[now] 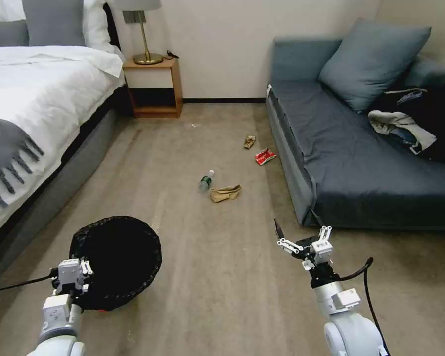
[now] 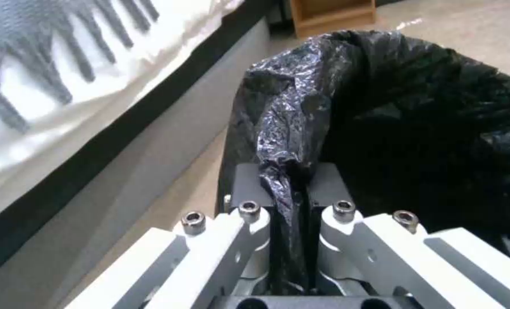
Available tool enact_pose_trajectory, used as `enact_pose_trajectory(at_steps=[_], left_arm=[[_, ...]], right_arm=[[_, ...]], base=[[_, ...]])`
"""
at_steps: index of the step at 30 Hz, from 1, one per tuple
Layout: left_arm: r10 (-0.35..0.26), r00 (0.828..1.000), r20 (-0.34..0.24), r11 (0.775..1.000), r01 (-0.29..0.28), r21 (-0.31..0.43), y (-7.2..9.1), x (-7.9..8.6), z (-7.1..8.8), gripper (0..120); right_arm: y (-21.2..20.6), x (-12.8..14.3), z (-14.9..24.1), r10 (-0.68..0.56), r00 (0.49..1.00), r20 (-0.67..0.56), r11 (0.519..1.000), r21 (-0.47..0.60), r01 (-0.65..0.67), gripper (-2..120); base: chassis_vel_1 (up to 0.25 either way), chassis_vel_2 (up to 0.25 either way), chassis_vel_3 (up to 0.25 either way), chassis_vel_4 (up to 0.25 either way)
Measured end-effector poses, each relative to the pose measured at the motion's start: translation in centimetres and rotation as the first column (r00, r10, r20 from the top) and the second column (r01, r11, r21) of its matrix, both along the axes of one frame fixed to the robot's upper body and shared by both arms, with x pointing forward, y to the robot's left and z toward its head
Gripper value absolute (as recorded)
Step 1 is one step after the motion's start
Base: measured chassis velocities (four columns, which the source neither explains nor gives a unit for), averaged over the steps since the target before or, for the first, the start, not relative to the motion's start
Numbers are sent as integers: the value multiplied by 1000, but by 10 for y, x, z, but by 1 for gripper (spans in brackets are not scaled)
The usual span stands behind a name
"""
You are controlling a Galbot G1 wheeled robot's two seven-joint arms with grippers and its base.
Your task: Pick up the trash bin, then pick up the garbage on the floor and place it into the trash bin.
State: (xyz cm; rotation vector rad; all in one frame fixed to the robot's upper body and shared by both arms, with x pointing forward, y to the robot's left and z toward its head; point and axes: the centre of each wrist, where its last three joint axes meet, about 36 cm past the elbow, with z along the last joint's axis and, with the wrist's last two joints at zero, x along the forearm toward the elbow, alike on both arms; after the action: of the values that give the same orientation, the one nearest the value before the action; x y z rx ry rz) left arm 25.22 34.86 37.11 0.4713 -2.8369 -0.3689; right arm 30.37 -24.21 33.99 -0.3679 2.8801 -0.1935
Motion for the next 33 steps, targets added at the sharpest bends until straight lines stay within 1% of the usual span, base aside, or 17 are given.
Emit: enact_pose_trajectory(at_steps=[5,13,19,28,33], left_arm=[[1,1000,2,1000,-1,6,1,0,-2,7],[2,1000,5,1000,-2,8,1,0,-2,7],[5,1000,8,1000,-5,9,2,0,-2,7],[3,1000,9,1000,-3,13,4,0,-3,7],[1,1000,11,1000,-1,22,6,-1,-3,7]], right_arm=[[1,2,-1,7,1000,-1,1000,-4,-7,100],[3,4,-3,16,1000,-1,1000,-7,-16,100],[1,4,-2,29,1000,-3,999,-14,-29,100],[1,5,-3,41,999,-5,999,-18,-42,100],[0,7,-7,62,998,-10,997,-38,-62,100]], base=[[-175,162,173,-166],[-249,263,259,-242],[-327,309,319,-307],[-341,345,352,-353],[-326,329,332,-353]])
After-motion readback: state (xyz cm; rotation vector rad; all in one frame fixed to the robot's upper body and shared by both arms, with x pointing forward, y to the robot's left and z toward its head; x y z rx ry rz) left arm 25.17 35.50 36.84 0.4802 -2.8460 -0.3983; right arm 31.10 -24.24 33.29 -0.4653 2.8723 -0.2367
